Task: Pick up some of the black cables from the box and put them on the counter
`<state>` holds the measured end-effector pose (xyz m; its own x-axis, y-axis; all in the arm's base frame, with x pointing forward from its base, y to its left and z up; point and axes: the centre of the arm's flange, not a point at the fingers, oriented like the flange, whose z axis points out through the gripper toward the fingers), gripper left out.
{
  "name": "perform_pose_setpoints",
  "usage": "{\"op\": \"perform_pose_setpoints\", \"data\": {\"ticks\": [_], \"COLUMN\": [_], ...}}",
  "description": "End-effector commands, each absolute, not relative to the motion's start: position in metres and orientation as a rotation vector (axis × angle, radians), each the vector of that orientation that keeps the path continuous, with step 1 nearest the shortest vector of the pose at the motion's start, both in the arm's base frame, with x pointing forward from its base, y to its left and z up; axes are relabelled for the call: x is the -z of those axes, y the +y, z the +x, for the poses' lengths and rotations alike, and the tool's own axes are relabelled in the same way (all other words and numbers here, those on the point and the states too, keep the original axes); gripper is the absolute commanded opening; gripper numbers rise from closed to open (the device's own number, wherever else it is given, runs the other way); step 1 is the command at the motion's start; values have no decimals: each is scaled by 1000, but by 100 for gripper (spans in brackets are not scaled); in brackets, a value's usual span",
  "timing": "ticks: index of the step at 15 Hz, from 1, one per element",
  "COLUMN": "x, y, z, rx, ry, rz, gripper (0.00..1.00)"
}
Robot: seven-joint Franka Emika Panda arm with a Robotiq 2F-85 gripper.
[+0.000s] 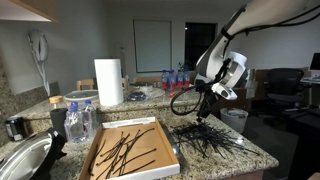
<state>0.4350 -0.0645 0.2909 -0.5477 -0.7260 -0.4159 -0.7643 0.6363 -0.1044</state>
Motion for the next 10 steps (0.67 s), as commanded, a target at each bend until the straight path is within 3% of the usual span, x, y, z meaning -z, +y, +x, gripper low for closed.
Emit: {"op": "perform_pose_setpoints", "data": {"ticks": [1, 4, 10], "x": [-296, -315, -346], "y": [-22, 45, 136], "z": [440, 459, 516], "rx": [-86, -57, 116], "ry": [2313, 2221, 1898], "rz": [-1353, -1588, -2071], "gripper": [82, 100, 100]}}
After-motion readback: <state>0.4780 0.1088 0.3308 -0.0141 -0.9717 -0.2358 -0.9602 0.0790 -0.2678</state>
